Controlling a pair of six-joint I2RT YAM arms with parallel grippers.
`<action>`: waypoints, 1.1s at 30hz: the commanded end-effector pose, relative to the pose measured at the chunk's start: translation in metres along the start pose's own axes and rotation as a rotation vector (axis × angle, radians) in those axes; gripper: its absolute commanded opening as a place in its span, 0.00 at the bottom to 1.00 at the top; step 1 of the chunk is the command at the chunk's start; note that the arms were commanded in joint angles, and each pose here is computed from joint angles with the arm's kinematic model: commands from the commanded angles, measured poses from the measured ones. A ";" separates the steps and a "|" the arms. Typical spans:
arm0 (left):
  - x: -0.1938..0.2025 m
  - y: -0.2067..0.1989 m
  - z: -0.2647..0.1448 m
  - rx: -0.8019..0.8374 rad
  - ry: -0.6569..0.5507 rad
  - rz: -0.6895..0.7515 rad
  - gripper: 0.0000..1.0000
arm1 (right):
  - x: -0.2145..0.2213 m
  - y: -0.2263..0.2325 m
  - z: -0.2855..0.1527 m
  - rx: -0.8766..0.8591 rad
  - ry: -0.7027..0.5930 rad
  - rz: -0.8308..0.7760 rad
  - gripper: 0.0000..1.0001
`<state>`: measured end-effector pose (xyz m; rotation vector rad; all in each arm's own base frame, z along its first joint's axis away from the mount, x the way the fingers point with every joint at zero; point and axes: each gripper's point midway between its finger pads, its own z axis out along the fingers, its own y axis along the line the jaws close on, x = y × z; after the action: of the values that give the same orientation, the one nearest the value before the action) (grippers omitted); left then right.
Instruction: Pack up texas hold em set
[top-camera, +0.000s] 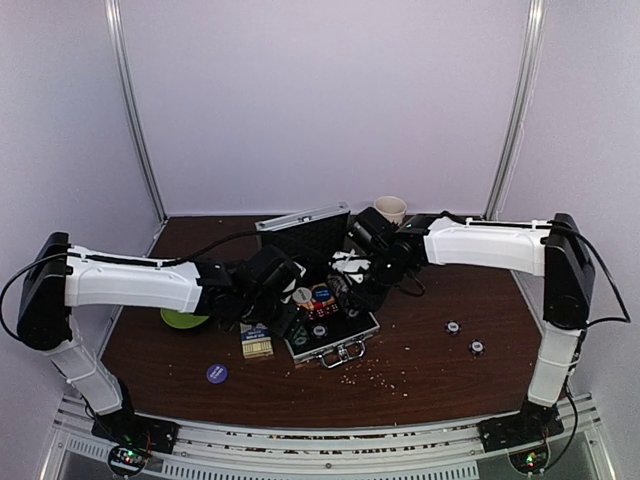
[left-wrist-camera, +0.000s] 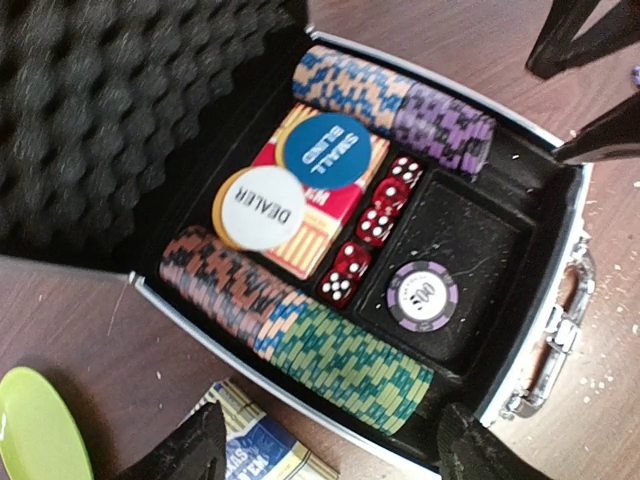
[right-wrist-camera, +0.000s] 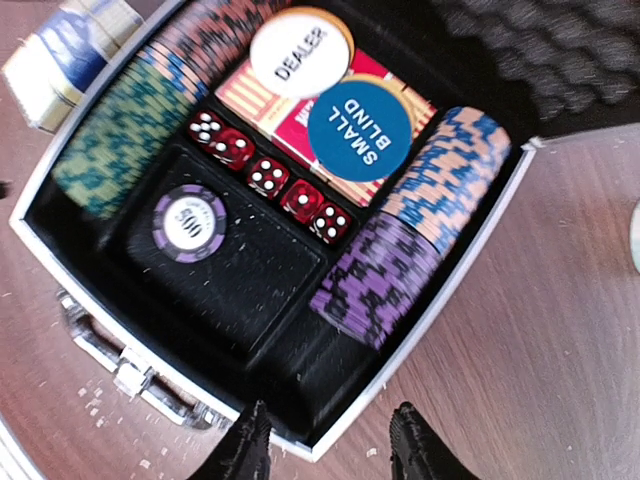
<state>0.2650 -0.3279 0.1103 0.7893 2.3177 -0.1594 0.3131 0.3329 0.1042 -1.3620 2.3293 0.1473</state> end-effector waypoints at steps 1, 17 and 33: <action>-0.022 -0.013 -0.005 0.105 -0.004 0.071 0.73 | 0.007 0.000 -0.020 -0.058 -0.030 0.036 0.42; -0.024 -0.040 0.038 0.208 0.169 -0.017 0.63 | 0.057 0.043 0.029 -0.437 0.115 0.151 0.44; 0.037 -0.026 0.021 0.178 0.350 -0.035 0.56 | 0.070 0.100 0.005 -0.556 0.117 0.022 0.45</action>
<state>0.2496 -0.3457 0.0705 0.9613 2.6132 -0.2458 0.1911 0.3439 0.0485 -1.6670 2.5152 0.7833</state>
